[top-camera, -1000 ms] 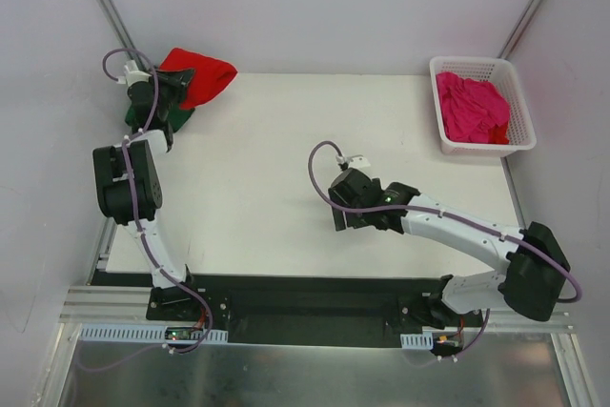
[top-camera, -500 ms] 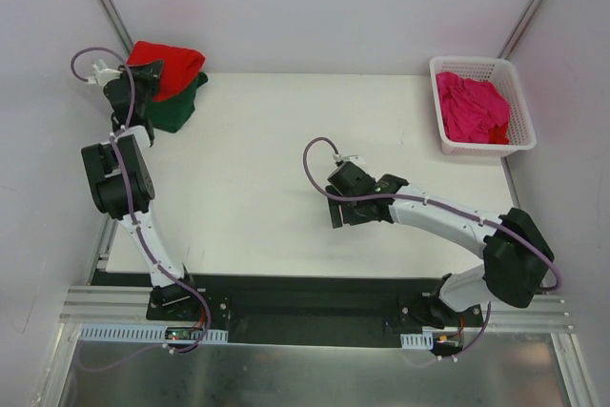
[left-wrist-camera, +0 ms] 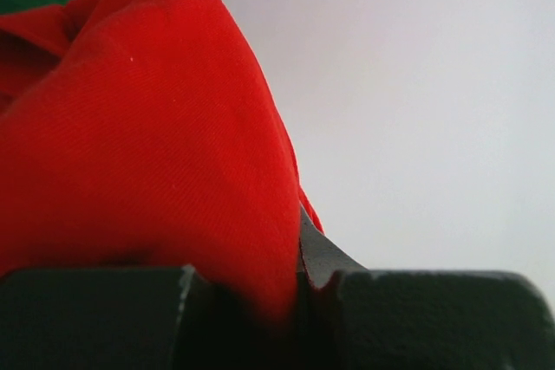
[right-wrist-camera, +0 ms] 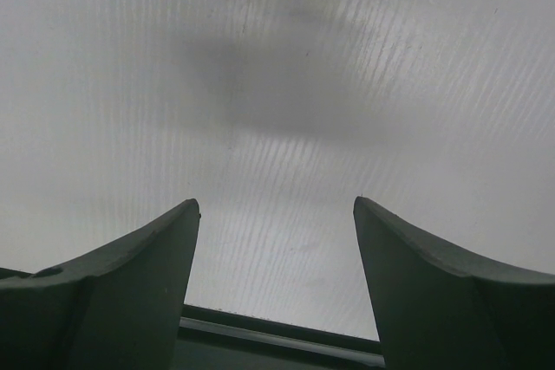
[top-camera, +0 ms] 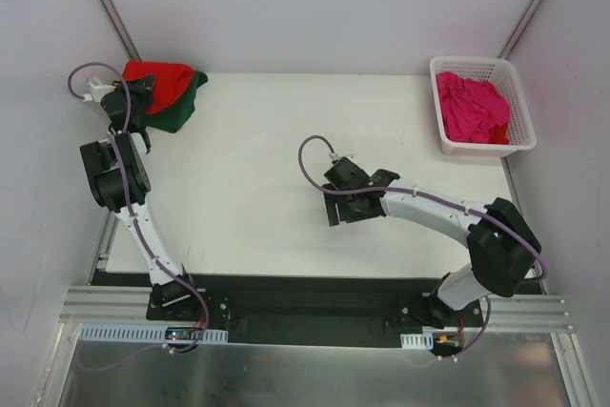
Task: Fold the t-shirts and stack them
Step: Put the neatly folded tshirt into the corner of the board with the left arm
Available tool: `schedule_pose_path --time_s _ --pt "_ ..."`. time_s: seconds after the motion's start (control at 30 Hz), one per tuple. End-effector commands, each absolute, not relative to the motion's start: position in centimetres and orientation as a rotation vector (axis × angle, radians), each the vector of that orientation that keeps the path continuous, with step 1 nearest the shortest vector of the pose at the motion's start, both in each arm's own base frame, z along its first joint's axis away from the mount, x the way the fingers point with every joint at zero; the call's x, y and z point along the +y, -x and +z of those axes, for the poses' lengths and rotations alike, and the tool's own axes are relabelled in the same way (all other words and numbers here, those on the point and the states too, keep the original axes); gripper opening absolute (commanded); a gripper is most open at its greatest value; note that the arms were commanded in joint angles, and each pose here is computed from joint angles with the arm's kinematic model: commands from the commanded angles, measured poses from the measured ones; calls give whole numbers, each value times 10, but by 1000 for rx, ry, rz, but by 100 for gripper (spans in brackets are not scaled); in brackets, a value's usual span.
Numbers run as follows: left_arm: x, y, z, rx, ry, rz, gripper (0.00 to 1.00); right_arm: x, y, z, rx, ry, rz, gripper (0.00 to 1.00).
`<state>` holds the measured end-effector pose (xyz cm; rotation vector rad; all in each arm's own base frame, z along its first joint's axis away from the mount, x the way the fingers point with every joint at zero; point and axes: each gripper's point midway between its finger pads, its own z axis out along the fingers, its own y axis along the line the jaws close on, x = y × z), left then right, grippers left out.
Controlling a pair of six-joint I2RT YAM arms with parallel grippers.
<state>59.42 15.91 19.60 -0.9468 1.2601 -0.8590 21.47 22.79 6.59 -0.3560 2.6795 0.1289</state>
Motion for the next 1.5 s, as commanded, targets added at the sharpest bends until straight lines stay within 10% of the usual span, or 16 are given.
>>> schedule_pose_path --time_s 0.0,0.83,1.03,1.33,1.47 --pt "168 -606 237 1139 840 -885 0 240 -225 72 2678 359 171 76" --pt "185 -635 172 1145 954 -887 0 237 -234 59 2716 336 153 76" --pt "185 -637 156 1152 982 -893 34 236 -234 60 2718 333 158 76" --pt "184 -635 141 1163 1017 -898 54 235 -234 62 2713 326 158 77" --pt "180 -629 143 1171 1020 -897 81 235 -234 64 2707 322 165 77"
